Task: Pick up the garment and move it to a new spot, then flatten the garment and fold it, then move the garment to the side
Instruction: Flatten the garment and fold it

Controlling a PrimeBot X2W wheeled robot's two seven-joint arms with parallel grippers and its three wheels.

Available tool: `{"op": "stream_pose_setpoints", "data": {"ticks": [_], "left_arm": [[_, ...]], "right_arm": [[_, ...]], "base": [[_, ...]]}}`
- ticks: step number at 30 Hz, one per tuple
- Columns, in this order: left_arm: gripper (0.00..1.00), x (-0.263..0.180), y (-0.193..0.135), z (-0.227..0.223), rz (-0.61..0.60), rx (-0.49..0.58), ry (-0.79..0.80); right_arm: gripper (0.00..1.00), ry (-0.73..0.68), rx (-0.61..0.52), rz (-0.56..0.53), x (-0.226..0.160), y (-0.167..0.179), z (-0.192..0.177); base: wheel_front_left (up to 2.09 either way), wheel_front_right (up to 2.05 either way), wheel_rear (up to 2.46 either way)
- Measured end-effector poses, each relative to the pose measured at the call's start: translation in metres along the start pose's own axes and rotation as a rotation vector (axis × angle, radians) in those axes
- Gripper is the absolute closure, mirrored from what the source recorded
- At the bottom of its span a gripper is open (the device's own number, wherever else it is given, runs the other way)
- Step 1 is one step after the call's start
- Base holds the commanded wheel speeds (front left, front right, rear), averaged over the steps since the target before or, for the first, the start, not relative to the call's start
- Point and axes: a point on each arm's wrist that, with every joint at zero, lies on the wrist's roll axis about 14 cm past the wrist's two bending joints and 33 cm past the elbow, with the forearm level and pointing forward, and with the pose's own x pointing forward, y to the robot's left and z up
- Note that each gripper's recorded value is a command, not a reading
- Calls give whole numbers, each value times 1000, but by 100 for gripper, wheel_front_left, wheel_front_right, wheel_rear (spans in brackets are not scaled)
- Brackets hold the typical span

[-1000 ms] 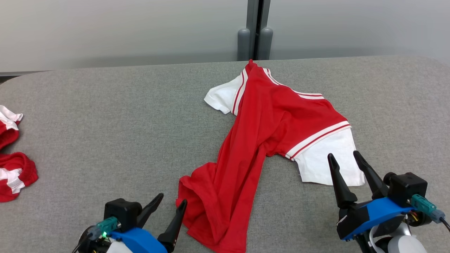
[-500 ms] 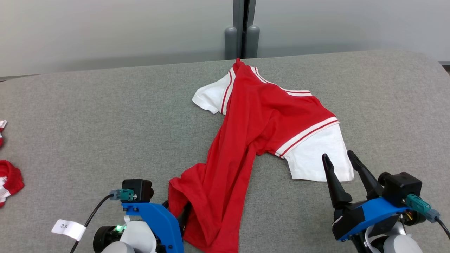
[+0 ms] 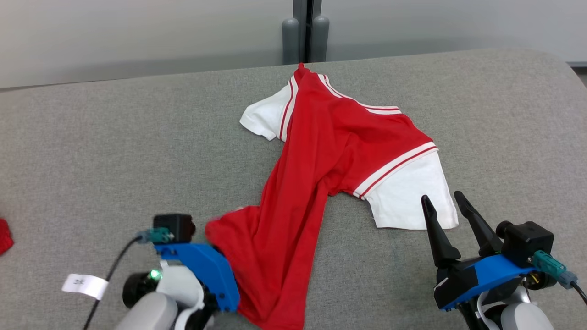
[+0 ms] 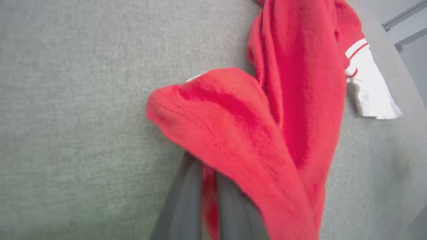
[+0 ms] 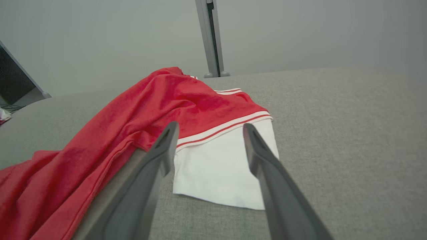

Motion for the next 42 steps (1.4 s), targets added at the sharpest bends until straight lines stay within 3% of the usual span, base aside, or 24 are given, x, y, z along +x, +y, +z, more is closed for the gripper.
{"op": "stream_pose_setpoints", "data": {"ticks": [7,11,21,27,34,35,36,37,42], "left_arm": [[100,8,26,73,59,25,-267],[100,14,47,102,100,50,-321],[100,22,87,193,194,234,-466],[100,35,99,211,208,289,-473],[100,31,100,231,228,352,-585],[35,31,99,229,227,346,-581],[35,32,98,225,220,341,-570],[0,33,98,220,220,334,-561],[0,29,88,193,190,322,-553]], "right_arm": [[0,9,5,-11,4,-4,-5],[0,7,2,-17,8,-7,-4],[0,13,-1,-60,8,-22,-7],[0,25,2,-94,5,-34,-14],[0,32,8,-106,6,-38,-18],[0,30,9,-102,7,-37,-18],[0,29,10,-96,8,-35,-17],[0,27,10,-89,9,-33,-16],[0,8,11,-68,10,-25,-10]], "base": [[0,0,0],[0,0,0],[0,0,0],[0,0,0],[0,0,0],[0,0,0],[0,0,0],[0,0,0],[0,0,0]]}}
